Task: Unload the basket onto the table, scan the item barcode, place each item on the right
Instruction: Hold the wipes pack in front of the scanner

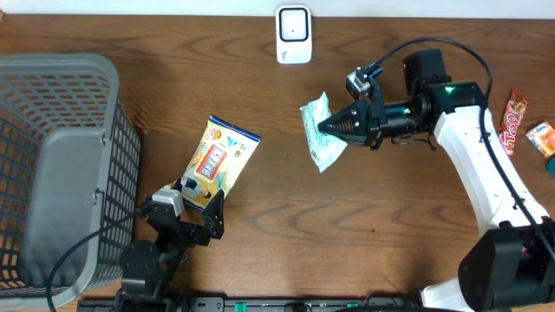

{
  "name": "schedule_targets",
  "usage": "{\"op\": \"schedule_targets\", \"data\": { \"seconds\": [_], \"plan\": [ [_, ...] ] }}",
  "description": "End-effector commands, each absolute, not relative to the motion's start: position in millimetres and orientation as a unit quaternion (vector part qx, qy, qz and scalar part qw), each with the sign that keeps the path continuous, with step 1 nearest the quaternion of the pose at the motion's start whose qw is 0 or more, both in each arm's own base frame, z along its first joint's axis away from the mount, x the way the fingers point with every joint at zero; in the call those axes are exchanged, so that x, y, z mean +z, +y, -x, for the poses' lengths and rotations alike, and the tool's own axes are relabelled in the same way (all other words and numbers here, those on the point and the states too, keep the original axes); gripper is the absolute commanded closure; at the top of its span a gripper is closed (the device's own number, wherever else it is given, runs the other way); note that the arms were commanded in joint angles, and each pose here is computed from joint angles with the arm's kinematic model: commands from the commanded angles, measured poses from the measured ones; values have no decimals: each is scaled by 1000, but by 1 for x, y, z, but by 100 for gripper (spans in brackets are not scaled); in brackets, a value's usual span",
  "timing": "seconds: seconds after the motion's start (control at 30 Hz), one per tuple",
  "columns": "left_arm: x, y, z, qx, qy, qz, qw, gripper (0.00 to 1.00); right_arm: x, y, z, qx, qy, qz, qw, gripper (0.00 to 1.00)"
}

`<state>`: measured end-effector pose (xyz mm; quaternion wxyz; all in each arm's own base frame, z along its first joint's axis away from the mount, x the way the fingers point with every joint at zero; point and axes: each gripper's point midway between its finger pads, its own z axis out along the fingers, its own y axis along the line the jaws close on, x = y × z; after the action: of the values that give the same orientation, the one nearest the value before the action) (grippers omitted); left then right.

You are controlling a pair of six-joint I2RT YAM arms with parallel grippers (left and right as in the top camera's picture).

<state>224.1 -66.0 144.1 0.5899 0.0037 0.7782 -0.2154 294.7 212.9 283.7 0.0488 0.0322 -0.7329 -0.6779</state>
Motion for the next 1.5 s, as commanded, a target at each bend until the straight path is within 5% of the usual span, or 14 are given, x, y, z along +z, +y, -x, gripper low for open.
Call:
{"op": "schedule_targets", "data": {
  "seconds": [0.0,0.37,0.93,1.47],
  "plan": [
    [132,-68,-222,-213,789,-12,576,2,297,210,-294,-701,-710,-20,66,99],
    [132,-68,-222,-213,789,-12,576,2,284,210,-299,-674,-737,-20,48,99],
    [132,-68,-222,-213,789,-12,576,2,188,180,-363,-379,-912,-69,-145,99],
    [132,-68,-222,-213,789,-12,576,2,176,235,-356,-274,-892,-282,-223,99]
  ]
}}
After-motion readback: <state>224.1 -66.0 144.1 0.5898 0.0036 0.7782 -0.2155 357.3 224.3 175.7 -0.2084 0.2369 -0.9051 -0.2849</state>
